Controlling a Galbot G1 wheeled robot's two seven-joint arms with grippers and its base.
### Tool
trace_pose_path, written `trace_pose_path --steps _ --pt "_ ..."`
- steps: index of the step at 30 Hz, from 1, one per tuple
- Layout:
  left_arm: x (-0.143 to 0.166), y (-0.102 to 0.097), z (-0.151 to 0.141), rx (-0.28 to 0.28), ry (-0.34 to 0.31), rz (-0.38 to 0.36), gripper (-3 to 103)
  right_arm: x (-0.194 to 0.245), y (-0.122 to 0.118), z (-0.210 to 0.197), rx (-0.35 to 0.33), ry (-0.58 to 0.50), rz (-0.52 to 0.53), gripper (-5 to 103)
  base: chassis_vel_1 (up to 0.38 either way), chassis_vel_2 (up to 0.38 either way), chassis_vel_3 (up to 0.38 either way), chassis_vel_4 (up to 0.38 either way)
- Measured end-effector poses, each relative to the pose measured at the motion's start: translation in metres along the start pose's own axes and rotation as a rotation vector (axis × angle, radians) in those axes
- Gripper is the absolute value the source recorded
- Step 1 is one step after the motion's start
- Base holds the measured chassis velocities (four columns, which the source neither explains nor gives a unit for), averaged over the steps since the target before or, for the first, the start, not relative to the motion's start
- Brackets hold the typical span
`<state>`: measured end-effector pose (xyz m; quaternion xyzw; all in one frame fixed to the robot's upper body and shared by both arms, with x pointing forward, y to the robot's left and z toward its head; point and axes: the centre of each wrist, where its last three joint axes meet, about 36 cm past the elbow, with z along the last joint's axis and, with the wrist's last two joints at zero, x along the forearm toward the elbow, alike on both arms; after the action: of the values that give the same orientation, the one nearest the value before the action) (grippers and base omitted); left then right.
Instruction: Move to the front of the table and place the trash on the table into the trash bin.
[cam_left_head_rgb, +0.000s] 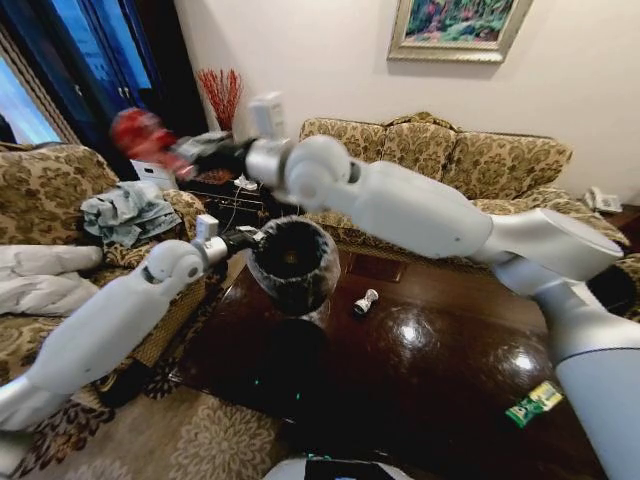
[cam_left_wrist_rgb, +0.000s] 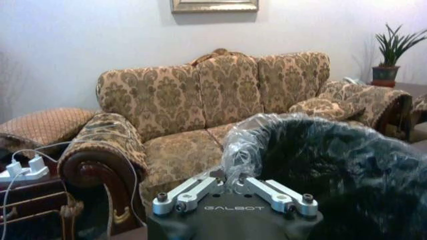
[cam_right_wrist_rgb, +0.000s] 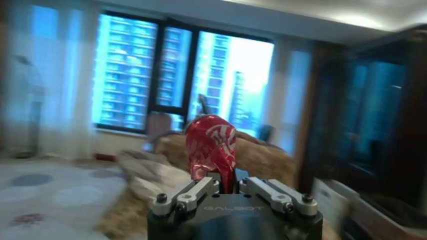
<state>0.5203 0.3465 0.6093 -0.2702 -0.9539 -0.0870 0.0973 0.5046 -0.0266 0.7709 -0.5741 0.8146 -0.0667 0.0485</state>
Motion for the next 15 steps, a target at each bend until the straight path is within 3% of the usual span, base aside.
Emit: trace_pose_path --steps 6,12,15 --pt "0.004 -0.005 -0.005 -0.013 -0.002 0.005 3 0.078 -0.052 0.002 -0.011 -0.01 0.203 10 -0.023 -0.019 -0.006 -0.014" --pt "0.005 -0.001 -0.005 -0.014 0.005 -0.019 3 0.143 -0.047 0.021 -0.046 0.047 0.236 10 -0.008 -0.002 -0.003 -0.003" --pt "0.003 -0.004 -0.008 -0.011 -0.001 -0.02 3 0.175 -0.028 0.053 -0.084 0.059 0.26 10 0.0 0.0 0.0 0.0"
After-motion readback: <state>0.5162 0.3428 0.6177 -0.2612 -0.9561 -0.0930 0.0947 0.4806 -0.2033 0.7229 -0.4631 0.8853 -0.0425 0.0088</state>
